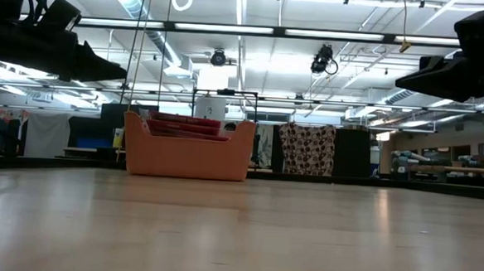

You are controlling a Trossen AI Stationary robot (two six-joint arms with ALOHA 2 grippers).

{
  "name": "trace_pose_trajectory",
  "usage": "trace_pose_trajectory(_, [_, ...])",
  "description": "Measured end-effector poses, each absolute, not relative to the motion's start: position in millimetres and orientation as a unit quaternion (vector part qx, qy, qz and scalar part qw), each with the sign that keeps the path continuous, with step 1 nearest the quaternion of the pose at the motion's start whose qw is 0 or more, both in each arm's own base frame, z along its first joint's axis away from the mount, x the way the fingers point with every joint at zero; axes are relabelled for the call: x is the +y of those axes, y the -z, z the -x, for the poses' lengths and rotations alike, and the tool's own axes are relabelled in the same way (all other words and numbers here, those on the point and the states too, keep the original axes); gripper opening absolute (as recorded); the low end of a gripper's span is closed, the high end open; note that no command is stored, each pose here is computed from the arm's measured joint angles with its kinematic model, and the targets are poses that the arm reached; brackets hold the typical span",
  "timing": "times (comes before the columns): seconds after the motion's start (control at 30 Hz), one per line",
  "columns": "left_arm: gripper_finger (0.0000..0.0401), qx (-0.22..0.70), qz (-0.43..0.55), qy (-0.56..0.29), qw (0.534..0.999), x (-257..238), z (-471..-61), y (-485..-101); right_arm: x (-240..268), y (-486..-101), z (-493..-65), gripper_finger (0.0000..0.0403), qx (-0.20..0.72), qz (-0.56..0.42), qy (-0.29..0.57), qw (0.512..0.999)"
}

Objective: Sort popcorn bags into baskets
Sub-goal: Return to Home Position

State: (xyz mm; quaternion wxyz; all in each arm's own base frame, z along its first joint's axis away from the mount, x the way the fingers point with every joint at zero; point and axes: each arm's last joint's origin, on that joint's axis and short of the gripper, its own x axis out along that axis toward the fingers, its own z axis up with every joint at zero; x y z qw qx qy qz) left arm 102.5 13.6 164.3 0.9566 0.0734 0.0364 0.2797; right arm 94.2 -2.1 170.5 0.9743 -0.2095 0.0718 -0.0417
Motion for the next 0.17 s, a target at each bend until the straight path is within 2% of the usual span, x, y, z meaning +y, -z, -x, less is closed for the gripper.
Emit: trace_pose_trajectory(0.17, [0.0142,0.036,-0.073,-0.280,0.957,13.5,-102.5,-164.3,-2.1,-170.5,-94.2,0.0068,0.072,0.209,0.042,0.974])
